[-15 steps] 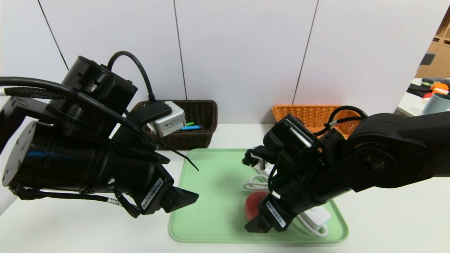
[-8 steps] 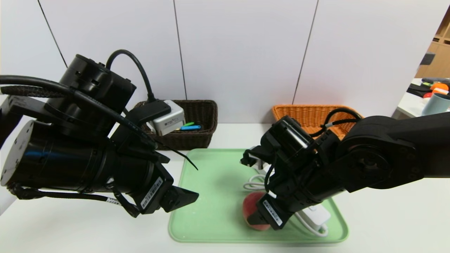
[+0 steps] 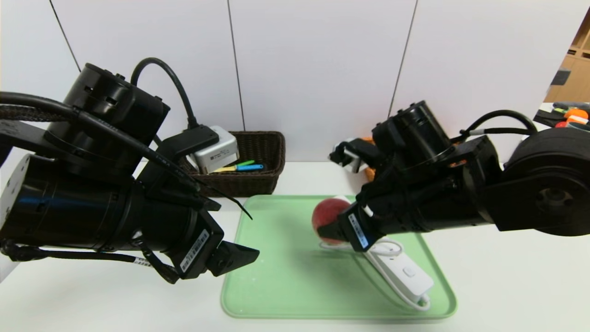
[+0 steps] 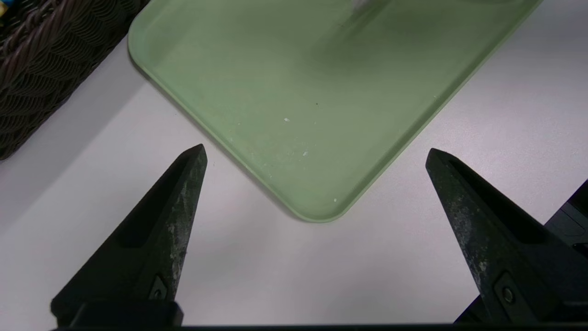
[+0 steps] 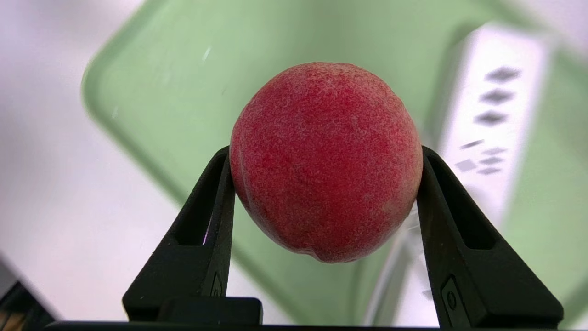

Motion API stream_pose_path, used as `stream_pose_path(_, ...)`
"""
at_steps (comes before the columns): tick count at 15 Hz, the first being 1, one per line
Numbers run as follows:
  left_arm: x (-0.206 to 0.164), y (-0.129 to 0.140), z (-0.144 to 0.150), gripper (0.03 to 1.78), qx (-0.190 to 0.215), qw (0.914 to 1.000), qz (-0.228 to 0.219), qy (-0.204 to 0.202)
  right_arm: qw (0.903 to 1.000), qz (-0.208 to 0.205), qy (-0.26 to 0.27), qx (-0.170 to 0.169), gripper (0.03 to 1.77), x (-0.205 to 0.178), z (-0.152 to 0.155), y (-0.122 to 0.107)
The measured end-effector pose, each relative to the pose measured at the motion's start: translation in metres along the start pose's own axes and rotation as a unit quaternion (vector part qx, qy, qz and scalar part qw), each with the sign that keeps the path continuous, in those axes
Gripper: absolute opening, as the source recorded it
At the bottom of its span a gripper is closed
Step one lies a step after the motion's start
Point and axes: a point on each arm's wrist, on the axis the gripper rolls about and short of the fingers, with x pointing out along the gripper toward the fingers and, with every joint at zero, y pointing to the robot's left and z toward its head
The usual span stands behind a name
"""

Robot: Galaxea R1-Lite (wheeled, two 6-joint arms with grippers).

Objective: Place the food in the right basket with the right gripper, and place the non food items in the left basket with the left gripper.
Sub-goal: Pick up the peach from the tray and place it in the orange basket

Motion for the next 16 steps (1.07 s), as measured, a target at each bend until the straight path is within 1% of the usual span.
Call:
stream_pose_path(2,-0.001,0.000,0.000,1.69,0.000,1.0000,0.000,-0.001,0.9966,-0.048,-0.064,0.018,1.12,-0.012,0.013,-0.019)
stream_pose_path(4,-0.002,0.000,0.000,1.69,0.000,1.0000,0.000,-0.002,0.9900,-0.083,-0.107,0.039,1.12,-0.021,0.020,-0.042)
stream_pose_path(5,-0.002,0.000,0.000,1.69,0.000,1.0000,-0.001,-0.002,0.9871,-0.099,-0.116,0.049,1.12,-0.024,0.020,-0.054)
stream_pose_path(8,-0.002,0.000,0.000,1.69,0.000,1.0000,-0.001,-0.002,0.9781,-0.151,-0.115,0.085,1.12,-0.021,0.016,-0.096)
stream_pose_path(10,-0.001,0.000,-0.001,1.69,-0.001,1.0000,-0.001,0.000,0.9673,-0.187,-0.136,0.105,1.11,-0.021,0.015,-0.125)
stream_pose_path(13,0.000,0.000,-0.002,1.69,-0.003,1.0000,-0.002,0.002,0.9465,-0.238,-0.181,0.122,1.11,-0.024,0.014,-0.163)
stream_pose_path(14,0.000,0.000,-0.002,1.69,-0.003,1.0000,-0.002,0.003,0.9416,-0.250,-0.187,0.126,1.11,-0.023,0.012,-0.173)
stream_pose_path(16,0.001,0.000,-0.002,1.69,-0.003,1.0000,-0.002,0.003,0.9358,-0.268,-0.186,0.134,1.11,-0.016,0.005,-0.191)
